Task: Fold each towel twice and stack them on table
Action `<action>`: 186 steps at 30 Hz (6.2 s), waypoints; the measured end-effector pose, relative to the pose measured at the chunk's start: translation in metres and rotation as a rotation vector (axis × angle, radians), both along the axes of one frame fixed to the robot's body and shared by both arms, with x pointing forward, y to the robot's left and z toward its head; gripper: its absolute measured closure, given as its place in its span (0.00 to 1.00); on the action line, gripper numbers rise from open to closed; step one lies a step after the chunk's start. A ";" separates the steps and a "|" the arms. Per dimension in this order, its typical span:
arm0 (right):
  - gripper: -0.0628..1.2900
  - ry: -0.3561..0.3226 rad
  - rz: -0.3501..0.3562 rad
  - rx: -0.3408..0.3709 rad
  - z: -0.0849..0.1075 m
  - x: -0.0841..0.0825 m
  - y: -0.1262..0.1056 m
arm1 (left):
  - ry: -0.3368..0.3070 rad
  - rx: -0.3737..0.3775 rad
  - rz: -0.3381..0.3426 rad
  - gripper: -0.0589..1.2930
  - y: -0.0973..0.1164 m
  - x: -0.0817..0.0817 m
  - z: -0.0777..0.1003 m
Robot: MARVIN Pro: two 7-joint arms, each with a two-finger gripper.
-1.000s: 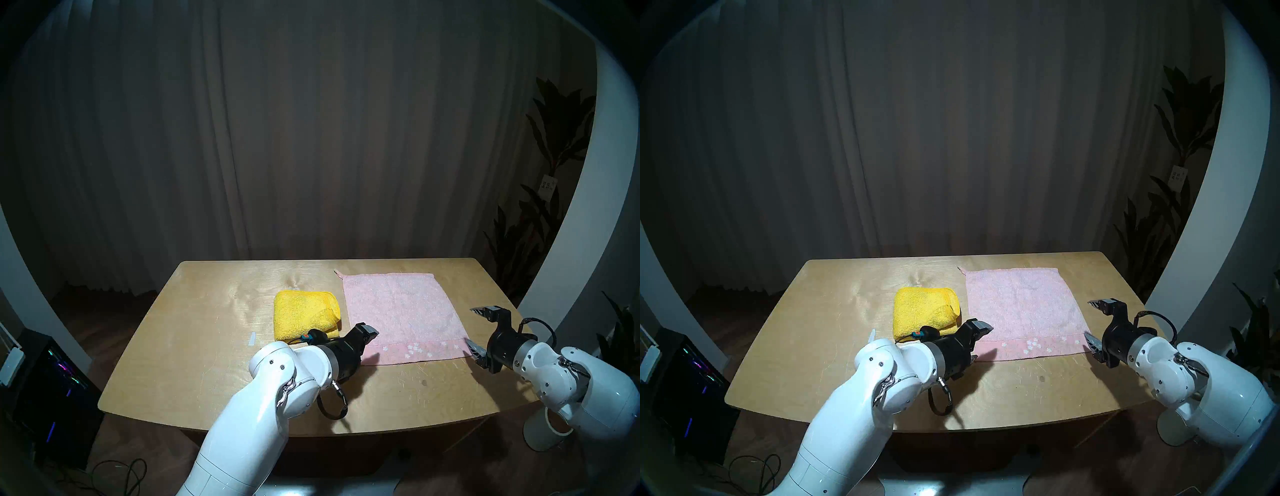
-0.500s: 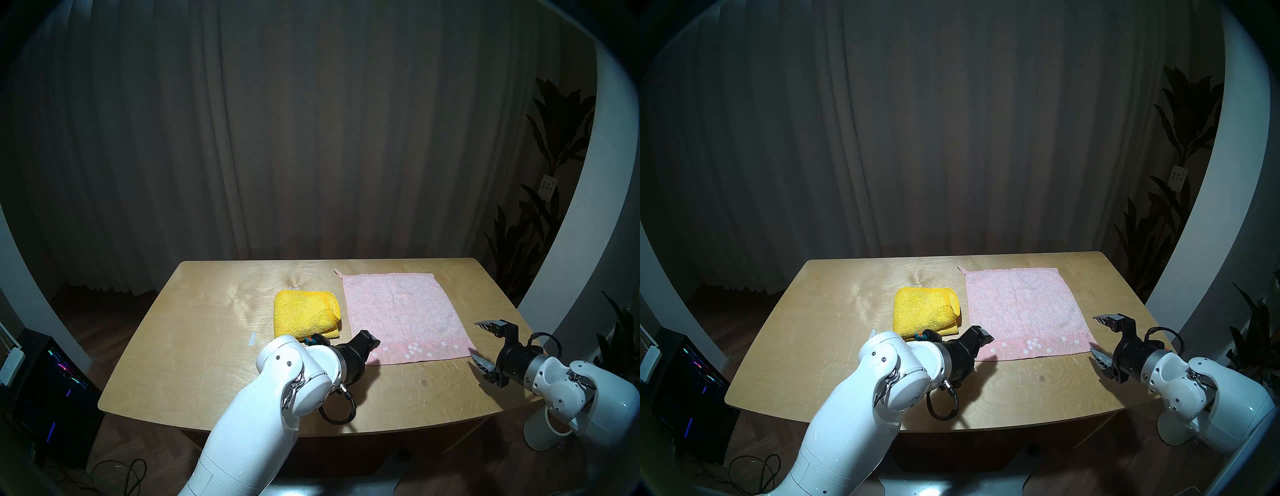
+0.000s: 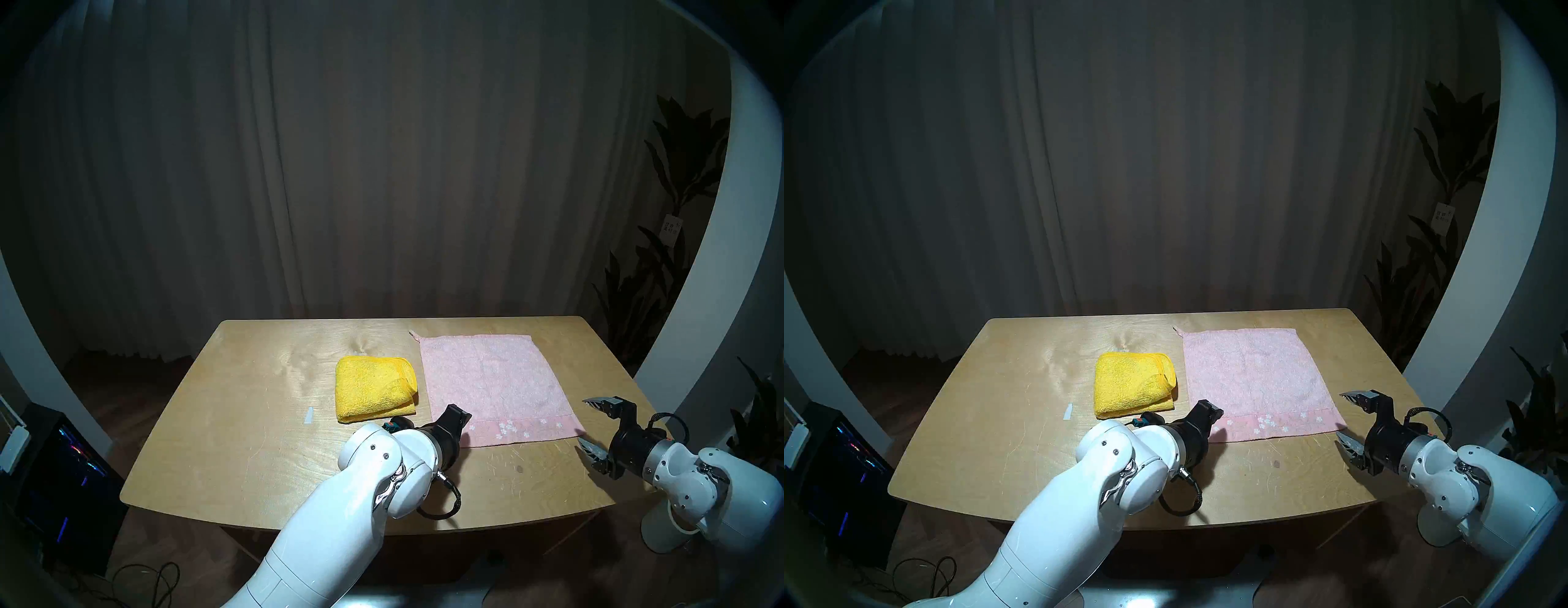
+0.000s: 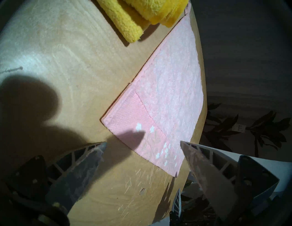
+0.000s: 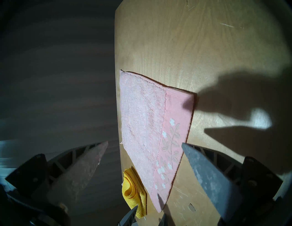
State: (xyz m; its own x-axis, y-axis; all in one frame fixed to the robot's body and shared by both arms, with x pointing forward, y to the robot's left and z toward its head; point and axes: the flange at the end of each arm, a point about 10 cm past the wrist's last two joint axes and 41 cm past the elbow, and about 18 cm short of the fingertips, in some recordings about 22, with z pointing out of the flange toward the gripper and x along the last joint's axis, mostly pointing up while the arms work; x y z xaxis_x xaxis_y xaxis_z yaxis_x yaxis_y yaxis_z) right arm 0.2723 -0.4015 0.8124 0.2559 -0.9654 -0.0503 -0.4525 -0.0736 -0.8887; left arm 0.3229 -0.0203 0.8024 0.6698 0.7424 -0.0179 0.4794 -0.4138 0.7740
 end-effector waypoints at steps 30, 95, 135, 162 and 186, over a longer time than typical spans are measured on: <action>0.12 0.046 0.005 -0.010 -0.029 0.047 0.002 | 0.013 0.024 -0.033 0.07 -0.023 0.020 -0.007; 0.98 0.210 0.153 -0.130 0.040 0.036 0.008 | -0.002 0.118 -0.298 0.98 0.002 -0.007 0.045; 0.98 0.239 0.092 -0.061 0.052 0.042 0.027 | -0.021 0.042 -0.151 0.98 0.022 0.040 0.069; 0.98 0.129 -0.079 0.070 0.078 0.082 0.038 | -0.103 0.085 -0.075 0.98 0.005 0.110 0.093; 0.98 0.107 -0.194 0.154 0.058 0.113 0.051 | -0.095 0.159 -0.028 0.98 0.003 0.158 0.077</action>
